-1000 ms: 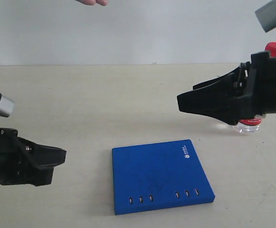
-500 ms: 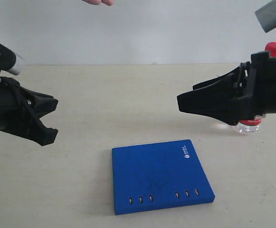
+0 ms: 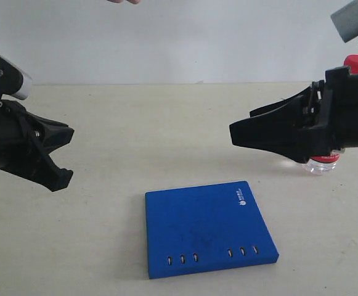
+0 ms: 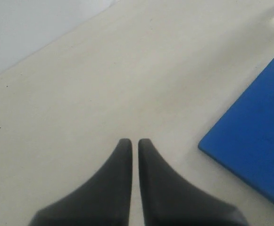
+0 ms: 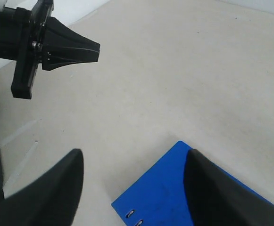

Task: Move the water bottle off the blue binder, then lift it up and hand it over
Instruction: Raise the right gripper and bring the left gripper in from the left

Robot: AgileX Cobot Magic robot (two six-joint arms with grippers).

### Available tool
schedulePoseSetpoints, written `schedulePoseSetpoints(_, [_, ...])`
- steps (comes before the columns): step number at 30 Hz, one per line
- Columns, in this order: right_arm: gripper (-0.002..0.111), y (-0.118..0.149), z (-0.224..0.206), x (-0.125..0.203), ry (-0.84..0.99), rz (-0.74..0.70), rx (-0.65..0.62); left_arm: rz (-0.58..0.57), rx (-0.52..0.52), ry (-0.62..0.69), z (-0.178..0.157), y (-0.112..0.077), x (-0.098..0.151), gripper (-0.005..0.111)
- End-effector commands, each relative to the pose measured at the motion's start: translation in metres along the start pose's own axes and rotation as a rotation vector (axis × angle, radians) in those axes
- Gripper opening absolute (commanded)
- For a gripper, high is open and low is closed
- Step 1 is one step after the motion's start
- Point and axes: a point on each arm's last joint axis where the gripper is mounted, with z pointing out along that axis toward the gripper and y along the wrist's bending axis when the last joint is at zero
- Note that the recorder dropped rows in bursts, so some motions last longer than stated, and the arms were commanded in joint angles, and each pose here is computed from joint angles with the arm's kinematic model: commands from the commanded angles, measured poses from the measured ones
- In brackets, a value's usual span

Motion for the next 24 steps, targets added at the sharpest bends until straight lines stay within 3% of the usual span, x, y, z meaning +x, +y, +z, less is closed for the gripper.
schedulePoseSetpoints(1, [0.055, 0.001, 0.000, -0.001, -0.006, -0.007, -0.007, 0.003, -0.008, -0.010, -0.001, 0.000, -0.003, 0.004])
schedulePoseSetpoints(7, [0.055, 0.001, 0.000, -0.001, -0.007, -0.007, -0.003, -0.040, 0.013, 0.022, 0.007, 0.010, 0.006, 0.004])
schedulePoseSetpoints(14, [0.055, 0.000, 0.000, -0.001, -0.007, -0.021, 0.004, -0.123, -0.107, 0.056, 0.004, 0.044, 0.018, 0.004])
schedulePoseSetpoints(24, [0.055, -0.003, 0.000, -0.001, -0.009, -0.034, 0.037, -0.129, -0.157, 0.073, 0.003, 0.051, 0.021, 0.004])
